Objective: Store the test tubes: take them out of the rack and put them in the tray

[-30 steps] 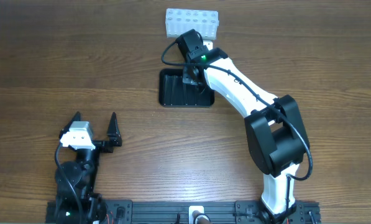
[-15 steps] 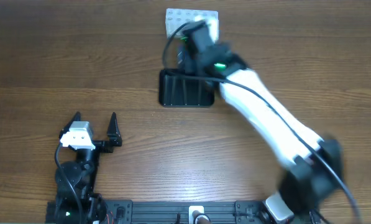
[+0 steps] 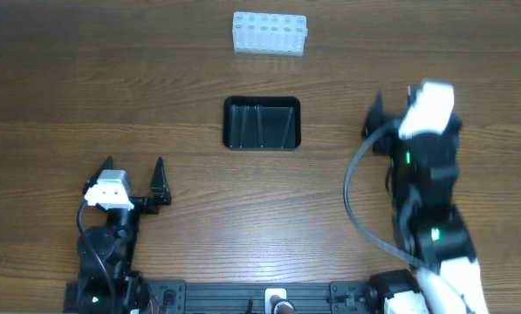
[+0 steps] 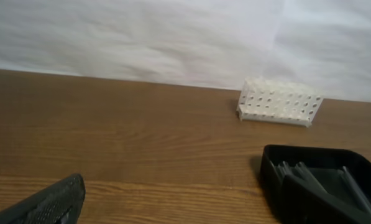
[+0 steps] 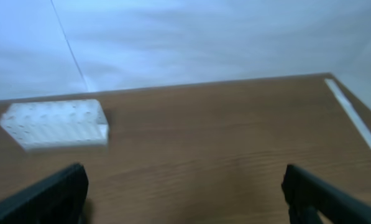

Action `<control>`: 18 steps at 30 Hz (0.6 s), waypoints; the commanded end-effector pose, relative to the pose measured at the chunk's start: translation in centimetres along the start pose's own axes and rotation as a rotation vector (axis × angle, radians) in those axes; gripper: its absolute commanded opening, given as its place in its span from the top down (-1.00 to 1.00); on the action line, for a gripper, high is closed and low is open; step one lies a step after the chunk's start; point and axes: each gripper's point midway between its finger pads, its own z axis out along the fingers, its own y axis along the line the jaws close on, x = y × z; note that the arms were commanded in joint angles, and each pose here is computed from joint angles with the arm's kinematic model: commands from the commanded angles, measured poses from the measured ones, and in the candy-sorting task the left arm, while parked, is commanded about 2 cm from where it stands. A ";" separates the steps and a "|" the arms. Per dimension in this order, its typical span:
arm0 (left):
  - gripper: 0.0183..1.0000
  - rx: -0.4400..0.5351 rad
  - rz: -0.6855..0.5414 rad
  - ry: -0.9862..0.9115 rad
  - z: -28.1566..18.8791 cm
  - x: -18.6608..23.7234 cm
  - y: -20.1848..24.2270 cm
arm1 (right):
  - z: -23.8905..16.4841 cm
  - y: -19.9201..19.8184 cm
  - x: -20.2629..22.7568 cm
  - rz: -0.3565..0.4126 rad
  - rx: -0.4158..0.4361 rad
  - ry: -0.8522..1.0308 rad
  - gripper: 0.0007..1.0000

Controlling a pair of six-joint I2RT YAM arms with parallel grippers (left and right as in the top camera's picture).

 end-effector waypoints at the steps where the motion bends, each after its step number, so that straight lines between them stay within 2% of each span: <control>1: -1.00 0.004 0.014 -0.001 0.0 0.1 0.0 | -1.9 -1.9 3.4 0.011 0.023 -0.054 -0.98; 8: -1.00 0.004 0.014 -0.001 0.0 0.1 0.0 | -3.0 -3.4 6.7 0.022 0.036 -0.236 -0.98; 18: -1.00 0.004 0.014 -0.001 0.0 0.1 0.0 | -3.2 -3.4 9.4 0.027 0.022 -0.294 -0.98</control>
